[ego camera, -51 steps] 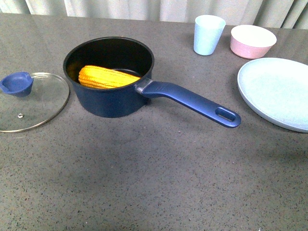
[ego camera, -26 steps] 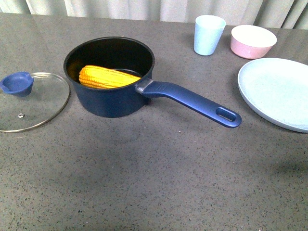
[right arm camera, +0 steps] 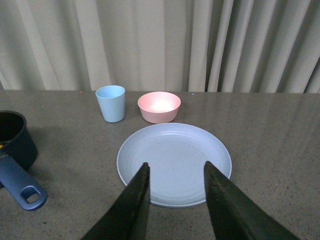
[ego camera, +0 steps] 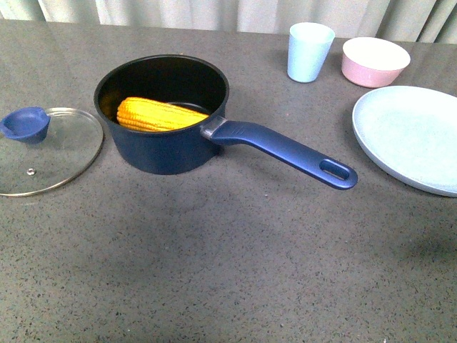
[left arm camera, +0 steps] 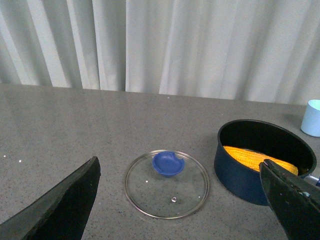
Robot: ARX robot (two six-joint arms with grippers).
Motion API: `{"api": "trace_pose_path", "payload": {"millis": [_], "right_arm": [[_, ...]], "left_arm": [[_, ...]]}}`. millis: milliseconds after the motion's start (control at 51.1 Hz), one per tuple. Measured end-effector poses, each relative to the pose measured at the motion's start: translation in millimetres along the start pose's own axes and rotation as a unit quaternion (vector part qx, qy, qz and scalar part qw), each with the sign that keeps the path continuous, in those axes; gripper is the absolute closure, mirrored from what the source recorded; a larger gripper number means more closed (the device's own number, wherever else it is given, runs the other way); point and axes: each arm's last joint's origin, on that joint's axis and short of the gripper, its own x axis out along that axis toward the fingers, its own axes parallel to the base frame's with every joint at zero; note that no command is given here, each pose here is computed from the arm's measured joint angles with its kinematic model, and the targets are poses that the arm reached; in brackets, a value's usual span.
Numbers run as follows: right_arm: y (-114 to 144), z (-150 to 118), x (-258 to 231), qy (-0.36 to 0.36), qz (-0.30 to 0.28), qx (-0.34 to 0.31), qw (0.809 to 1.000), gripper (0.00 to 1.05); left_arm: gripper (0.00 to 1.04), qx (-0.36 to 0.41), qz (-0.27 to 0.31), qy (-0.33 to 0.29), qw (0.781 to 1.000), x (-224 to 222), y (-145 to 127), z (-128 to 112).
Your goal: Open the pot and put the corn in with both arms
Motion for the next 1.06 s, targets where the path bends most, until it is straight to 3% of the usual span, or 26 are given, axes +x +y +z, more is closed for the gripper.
{"api": "trace_pose_path", "payload": {"millis": [430, 1057], "right_arm": [[0.0, 0.0, 0.0, 0.000, 0.000, 0.000, 1.000, 0.08], [0.0, 0.0, 0.0, 0.000, 0.000, 0.001, 1.000, 0.09]], "left_arm": [[0.09, 0.000, 0.000, 0.000, 1.000, 0.0, 0.0, 0.0], [0.09, 0.000, 0.000, 0.000, 1.000, 0.0, 0.0, 0.0]]}}
